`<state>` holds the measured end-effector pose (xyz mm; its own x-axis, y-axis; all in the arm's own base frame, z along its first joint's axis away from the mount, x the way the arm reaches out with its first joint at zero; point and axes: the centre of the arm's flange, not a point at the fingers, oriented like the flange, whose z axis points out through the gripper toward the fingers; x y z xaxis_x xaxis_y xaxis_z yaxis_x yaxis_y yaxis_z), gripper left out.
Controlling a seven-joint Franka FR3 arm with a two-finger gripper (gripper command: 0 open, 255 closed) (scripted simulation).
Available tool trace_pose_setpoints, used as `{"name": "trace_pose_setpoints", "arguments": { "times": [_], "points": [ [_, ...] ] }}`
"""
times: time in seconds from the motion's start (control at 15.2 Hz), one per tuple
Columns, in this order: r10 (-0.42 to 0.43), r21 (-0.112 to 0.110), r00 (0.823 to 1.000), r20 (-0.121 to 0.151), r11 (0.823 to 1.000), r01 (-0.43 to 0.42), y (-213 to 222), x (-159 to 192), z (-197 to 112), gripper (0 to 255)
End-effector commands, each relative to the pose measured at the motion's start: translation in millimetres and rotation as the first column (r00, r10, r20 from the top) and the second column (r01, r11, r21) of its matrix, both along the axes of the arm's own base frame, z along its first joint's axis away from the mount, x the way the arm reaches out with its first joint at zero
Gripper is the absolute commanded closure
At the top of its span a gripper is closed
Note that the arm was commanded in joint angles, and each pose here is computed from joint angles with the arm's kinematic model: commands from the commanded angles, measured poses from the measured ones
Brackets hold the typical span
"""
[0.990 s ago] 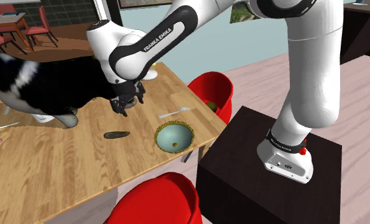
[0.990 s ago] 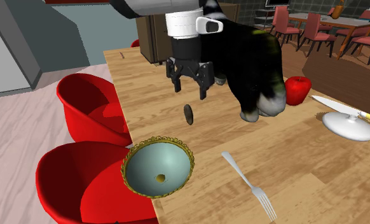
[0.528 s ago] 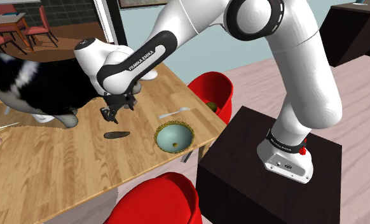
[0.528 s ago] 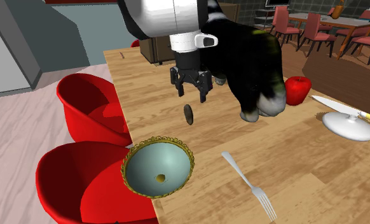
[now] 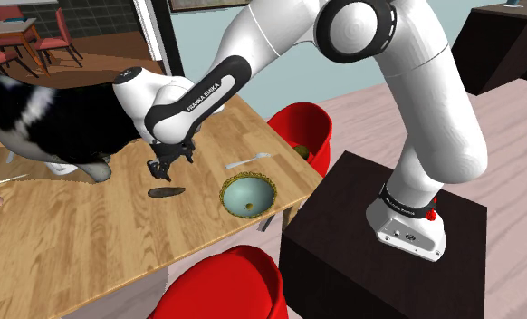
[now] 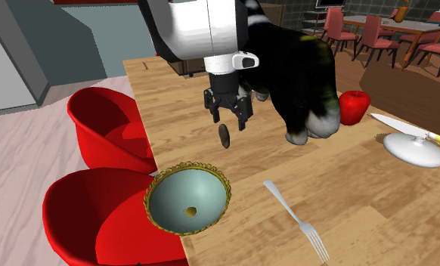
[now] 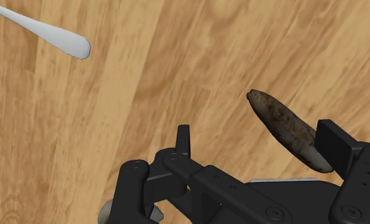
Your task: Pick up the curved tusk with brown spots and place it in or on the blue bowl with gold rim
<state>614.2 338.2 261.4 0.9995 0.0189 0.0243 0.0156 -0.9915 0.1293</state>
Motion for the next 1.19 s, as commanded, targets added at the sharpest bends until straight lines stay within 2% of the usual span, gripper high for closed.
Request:
{"name": "trace_pose_setpoints", "arguments": {
  "times": [0.0,0.26,0.33,0.92,0.99,1.06,1.12],
  "points": [
    [0.0,0.0,1.0,0.0,1.0,0.0,0.0,0.0,-0.4,0],
    [0.0,0.0,1.0,0.0,1.0,0.0,0.0,0.0,-0.3,0],
    [0.0,0.0,1.0,0.0,1.0,0.0,0.0,0.0,-0.3,255],
    [0.0,0.0,1.0,0.0,1.0,0.0,0.0,0.0,-0.3,255],
    [0.0,0.0,1.0,0.0,1.0,0.0,0.0,0.0,-0.3,0],
    [0.112,0.004,0.994,-0.022,0.994,-0.112,4.6,11.2,-7.0,0],
    [0.222,0.01,0.974,-0.044,0.975,-0.222,10.3,21.7,-13.9,0]
  ]
}}
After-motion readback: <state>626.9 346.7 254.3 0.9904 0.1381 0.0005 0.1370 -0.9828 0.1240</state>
